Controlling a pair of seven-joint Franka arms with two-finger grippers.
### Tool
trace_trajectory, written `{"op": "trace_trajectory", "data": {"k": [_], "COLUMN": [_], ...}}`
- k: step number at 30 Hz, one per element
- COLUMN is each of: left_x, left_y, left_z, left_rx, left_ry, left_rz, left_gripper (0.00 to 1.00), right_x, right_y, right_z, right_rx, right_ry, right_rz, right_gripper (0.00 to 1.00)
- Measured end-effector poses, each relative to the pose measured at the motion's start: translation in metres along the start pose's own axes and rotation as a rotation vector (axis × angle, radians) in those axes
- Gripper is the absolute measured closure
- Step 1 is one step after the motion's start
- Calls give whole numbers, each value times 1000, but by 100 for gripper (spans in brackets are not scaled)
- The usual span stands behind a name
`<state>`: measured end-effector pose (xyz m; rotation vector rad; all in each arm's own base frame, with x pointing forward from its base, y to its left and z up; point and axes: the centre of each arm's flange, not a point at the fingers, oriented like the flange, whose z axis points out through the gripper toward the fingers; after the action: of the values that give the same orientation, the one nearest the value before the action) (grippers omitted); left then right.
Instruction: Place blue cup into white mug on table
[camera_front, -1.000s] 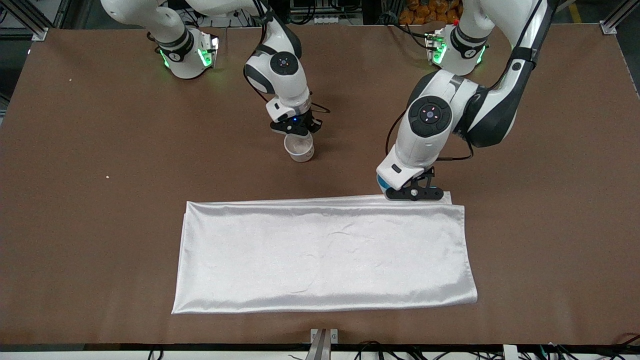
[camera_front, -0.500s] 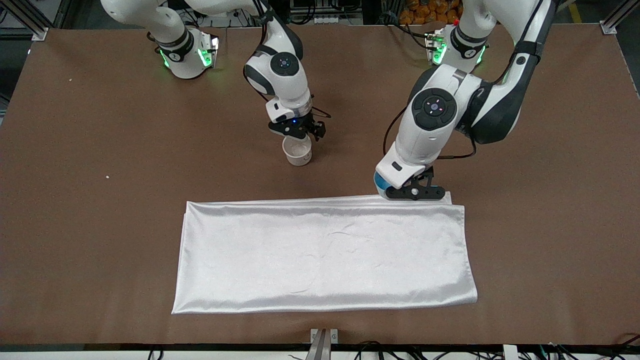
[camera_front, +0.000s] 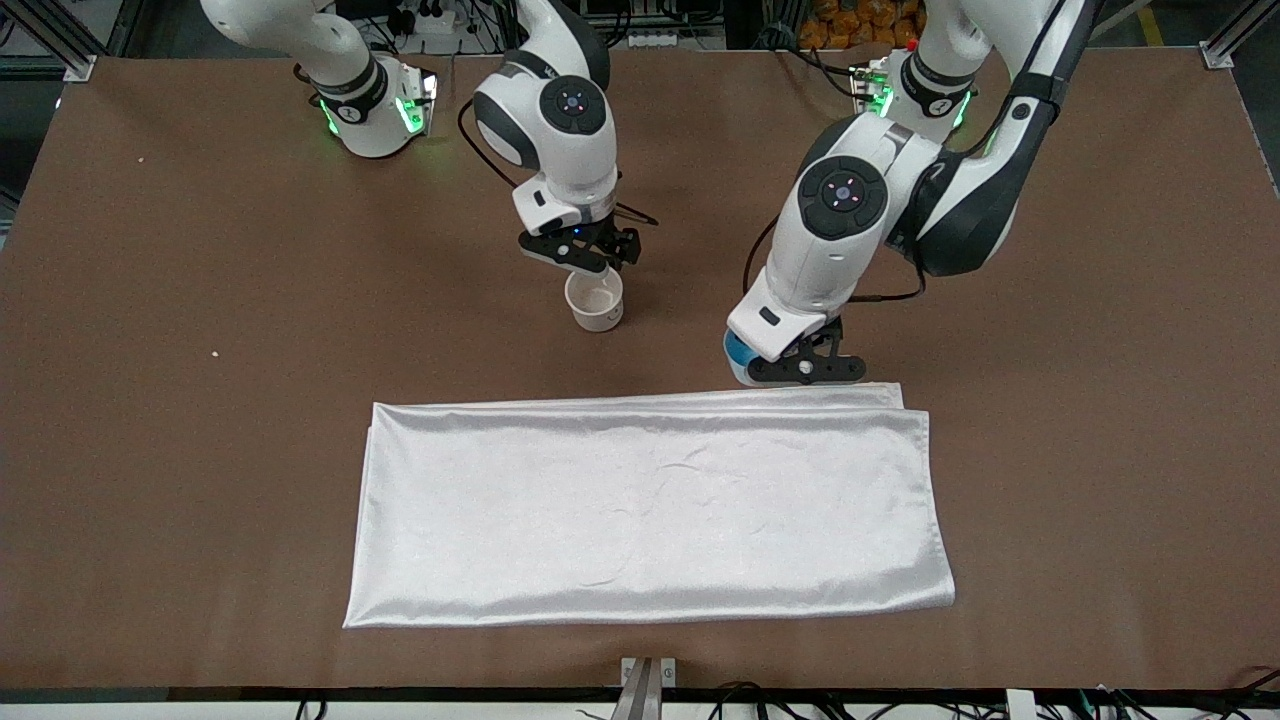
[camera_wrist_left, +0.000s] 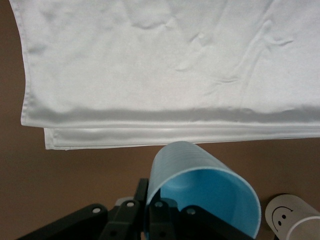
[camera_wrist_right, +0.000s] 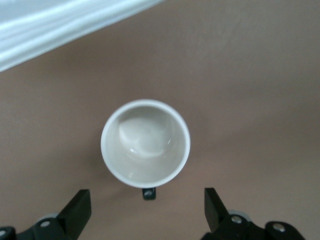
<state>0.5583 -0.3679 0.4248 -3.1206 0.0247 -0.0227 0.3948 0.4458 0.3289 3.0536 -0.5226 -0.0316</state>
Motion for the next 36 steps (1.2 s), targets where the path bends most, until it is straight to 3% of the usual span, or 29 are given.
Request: {"op": "trace_trajectory", "data": {"k": [10, 21, 29, 36], "left_x": [-19, -56, -81, -107], "left_y": [30, 87, 135, 167], "left_z": [-12, 0, 30, 51], "left_rx": [-46, -71, -114, -123], "left_ry": [-10, -17, -15, -30], "left_rz": [-49, -72, -140, -166], "left_gripper": [96, 96, 96, 96], "right_x": [143, 266, 313, 322], "right_y": [77, 197, 258, 273], "right_z": [-18, -21, -31, -30], "right_rx": [-37, -9, 12, 14], "right_ry": [-44, -58, -38, -36], "right_rz": [-169, -301, -373, -369], "right_gripper": [0, 0, 0, 0]}}
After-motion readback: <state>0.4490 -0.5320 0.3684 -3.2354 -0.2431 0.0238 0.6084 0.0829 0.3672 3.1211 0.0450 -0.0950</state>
